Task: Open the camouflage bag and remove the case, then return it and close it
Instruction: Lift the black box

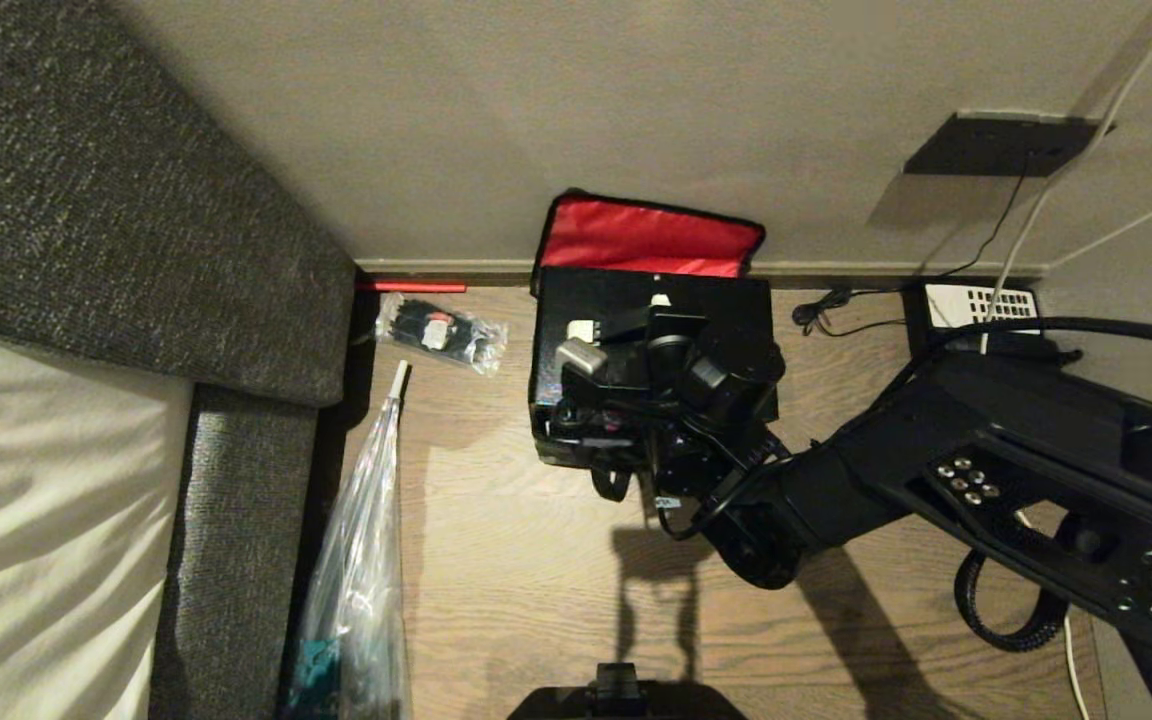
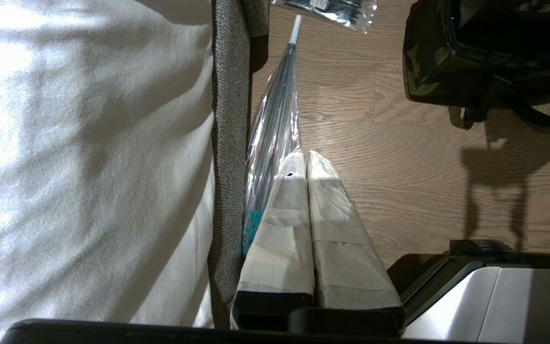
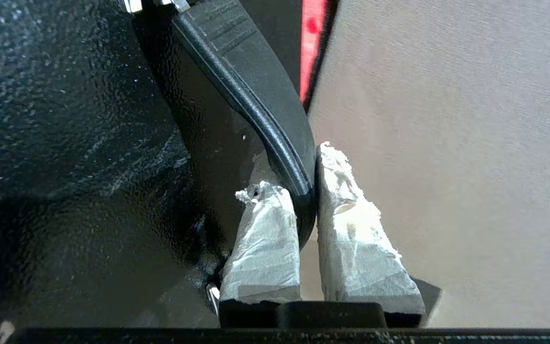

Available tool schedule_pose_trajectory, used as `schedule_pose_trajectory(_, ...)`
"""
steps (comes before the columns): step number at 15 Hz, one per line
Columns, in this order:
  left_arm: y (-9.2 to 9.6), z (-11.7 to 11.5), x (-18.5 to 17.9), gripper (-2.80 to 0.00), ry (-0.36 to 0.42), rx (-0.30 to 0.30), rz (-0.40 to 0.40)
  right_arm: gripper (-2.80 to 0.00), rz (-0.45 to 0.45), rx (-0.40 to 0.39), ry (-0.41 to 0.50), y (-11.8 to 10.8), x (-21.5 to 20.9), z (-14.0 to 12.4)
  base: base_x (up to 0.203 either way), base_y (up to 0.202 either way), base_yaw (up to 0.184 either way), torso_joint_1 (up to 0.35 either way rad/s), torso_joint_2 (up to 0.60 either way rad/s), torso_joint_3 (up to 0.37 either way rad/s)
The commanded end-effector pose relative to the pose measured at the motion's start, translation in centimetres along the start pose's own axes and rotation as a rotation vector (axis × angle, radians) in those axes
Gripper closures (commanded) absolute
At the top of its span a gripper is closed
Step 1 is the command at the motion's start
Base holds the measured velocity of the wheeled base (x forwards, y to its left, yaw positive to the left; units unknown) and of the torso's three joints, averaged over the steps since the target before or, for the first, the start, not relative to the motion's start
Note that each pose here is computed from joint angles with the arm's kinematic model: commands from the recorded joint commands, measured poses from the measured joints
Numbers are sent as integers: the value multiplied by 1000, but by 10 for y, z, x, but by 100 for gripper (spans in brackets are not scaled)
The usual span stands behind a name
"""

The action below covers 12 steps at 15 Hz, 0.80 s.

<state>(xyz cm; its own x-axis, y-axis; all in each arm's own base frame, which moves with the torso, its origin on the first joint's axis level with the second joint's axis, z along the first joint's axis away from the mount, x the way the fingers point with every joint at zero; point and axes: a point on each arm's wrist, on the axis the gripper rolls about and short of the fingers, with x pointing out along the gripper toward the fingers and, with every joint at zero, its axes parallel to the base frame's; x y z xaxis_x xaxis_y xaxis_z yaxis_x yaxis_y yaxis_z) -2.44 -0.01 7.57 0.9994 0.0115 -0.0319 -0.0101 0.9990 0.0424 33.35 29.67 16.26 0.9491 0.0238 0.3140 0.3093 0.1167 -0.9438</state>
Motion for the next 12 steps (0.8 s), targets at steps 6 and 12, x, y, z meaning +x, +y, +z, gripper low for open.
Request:
schedule_pose_trajectory(6, 0, 0, 0, 0, 0, 1, 1, 0, -19, -31, -2, -30, -15, 1, 0, 0, 0, 0, 0, 0)
schedule_pose_trajectory(12, 0, 0, 0, 0, 0, 1, 1, 0, -19, -47, -2, -41, -21, -6, 0, 0, 0, 0, 0, 0)
